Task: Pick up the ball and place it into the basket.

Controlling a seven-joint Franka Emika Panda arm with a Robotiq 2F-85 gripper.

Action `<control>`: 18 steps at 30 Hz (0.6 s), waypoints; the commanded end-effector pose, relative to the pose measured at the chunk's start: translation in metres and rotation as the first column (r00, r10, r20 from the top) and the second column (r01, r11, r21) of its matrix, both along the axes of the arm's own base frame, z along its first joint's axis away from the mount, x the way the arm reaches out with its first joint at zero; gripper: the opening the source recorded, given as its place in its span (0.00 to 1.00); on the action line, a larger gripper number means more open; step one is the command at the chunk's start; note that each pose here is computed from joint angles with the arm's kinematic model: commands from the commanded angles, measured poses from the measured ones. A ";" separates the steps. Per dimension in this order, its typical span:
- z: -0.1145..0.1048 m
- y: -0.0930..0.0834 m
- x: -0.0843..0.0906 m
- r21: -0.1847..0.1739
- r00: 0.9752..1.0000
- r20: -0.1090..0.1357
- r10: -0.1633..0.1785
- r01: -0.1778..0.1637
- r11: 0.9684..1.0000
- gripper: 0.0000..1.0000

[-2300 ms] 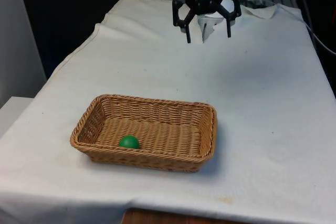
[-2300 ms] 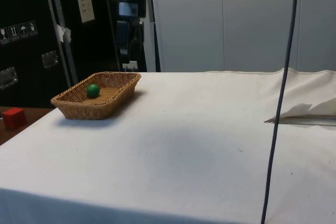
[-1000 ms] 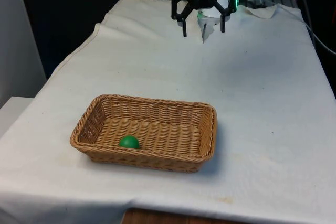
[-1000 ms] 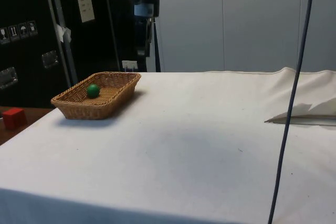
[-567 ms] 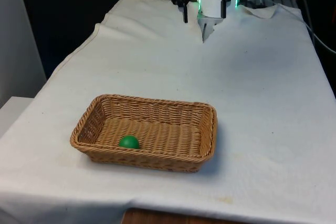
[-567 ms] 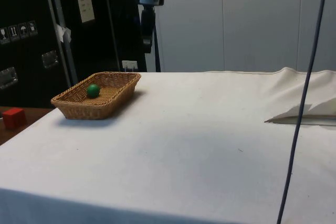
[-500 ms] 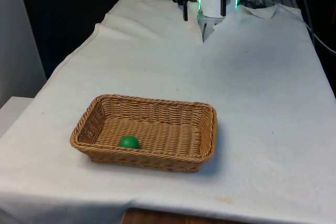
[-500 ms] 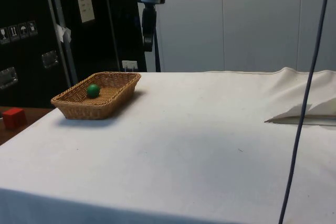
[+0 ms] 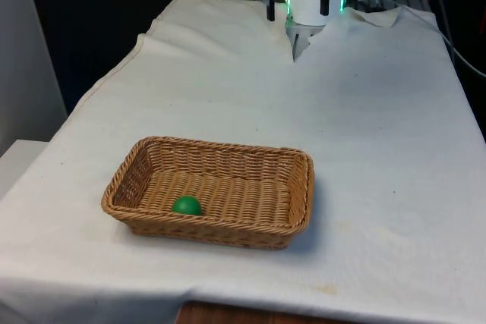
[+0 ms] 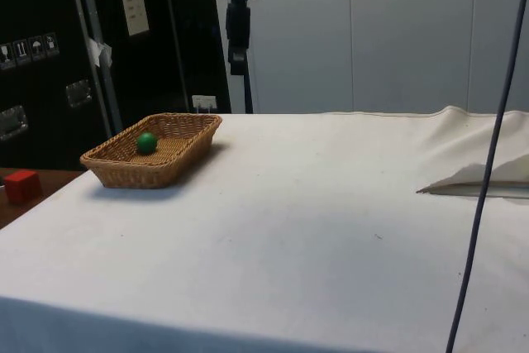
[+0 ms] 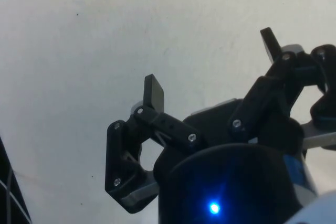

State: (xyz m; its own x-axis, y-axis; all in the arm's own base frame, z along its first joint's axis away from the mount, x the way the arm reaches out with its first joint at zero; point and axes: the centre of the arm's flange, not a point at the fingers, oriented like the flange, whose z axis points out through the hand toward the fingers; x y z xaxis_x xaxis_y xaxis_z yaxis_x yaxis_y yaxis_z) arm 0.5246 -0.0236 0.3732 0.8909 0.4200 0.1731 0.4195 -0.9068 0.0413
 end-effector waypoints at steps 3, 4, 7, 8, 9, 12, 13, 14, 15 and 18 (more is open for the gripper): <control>0.001 0.005 -0.002 -0.016 1.000 0.006 0.016 -0.016 1.000 1.00; 0.001 0.006 -0.002 -0.015 1.000 0.006 0.019 -0.019 1.000 1.00; 0.001 0.008 -0.002 -0.015 1.000 0.005 0.024 -0.024 1.000 1.00; 0.000 0.011 -0.002 -0.016 1.000 0.004 0.026 -0.026 1.000 1.00; 0.000 0.012 -0.002 -0.017 1.000 0.003 0.026 -0.026 1.000 1.00; 0.000 0.017 -0.001 -0.019 1.000 0.003 0.027 -0.027 0.999 1.00; 0.000 0.018 0.000 -0.020 1.000 0.002 0.026 -0.026 0.999 1.00; 0.001 0.017 -0.002 -0.004 1.000 0.001 0.031 -0.031 1.000 1.00; 0.000 0.020 0.000 -0.019 1.000 0.002 0.023 -0.023 1.000 1.00; -0.001 0.025 0.001 -0.016 1.000 -0.001 0.013 -0.013 1.000 1.00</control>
State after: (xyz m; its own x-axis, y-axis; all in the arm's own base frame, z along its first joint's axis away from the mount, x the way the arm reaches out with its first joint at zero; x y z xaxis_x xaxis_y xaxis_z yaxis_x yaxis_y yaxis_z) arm 0.5236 0.0010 0.3737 0.8814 0.4400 0.1717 0.4394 -0.8972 0.0437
